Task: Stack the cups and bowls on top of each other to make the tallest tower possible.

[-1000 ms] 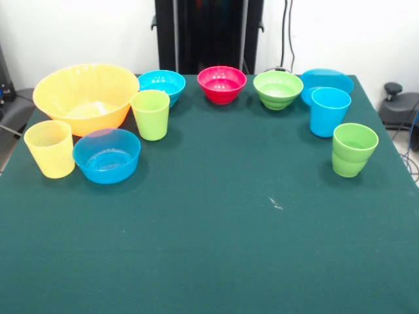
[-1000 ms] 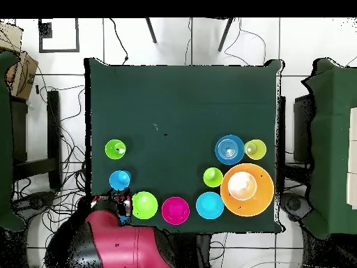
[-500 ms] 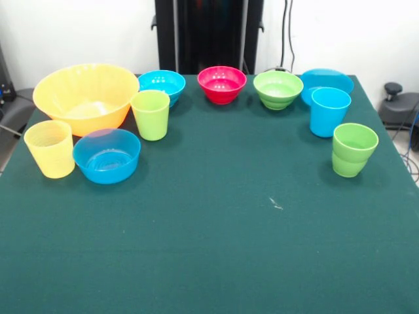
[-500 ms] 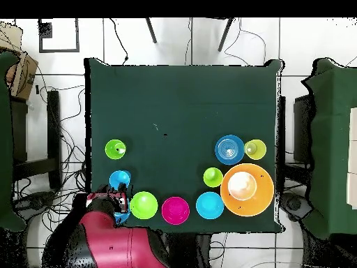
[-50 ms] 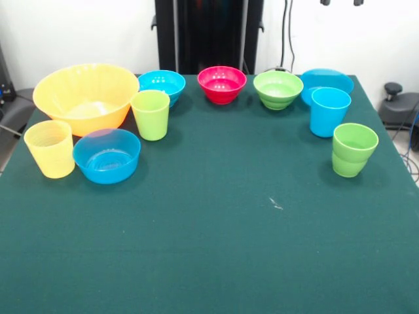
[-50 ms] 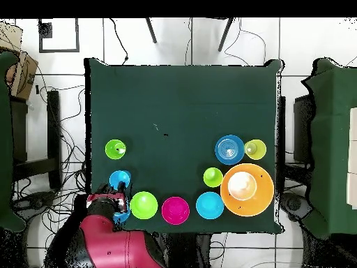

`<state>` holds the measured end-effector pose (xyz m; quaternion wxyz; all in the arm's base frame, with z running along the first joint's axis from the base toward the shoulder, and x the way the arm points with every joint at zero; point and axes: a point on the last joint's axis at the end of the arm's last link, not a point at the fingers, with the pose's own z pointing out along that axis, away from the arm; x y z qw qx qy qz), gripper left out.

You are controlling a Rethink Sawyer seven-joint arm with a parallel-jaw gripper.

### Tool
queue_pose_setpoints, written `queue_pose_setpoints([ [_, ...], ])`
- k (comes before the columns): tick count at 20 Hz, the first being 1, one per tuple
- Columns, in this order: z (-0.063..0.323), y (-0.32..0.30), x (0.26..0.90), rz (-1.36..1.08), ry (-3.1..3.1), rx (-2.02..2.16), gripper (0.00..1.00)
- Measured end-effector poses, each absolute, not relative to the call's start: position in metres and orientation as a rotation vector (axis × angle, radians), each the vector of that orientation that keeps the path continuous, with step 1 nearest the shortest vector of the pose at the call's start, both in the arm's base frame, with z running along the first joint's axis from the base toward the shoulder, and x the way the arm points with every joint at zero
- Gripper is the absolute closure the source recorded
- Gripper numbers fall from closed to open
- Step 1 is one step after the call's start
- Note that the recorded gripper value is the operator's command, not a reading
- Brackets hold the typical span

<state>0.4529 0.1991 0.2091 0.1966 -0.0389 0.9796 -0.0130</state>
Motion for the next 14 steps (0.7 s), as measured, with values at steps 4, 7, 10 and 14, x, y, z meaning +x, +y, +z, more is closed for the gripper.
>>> queue_pose_setpoints([
  [4,0.202,0.197,0.452,-0.051,2.714,-0.116,0.0],
  [7,0.196,0.195,0.453,-0.06,2.693,-0.115,0.0],
  [10,0.192,0.194,0.452,-0.067,2.69,-0.115,0.0],
  [14,0.187,0.191,0.449,-0.082,2.688,-0.114,0.0],
])
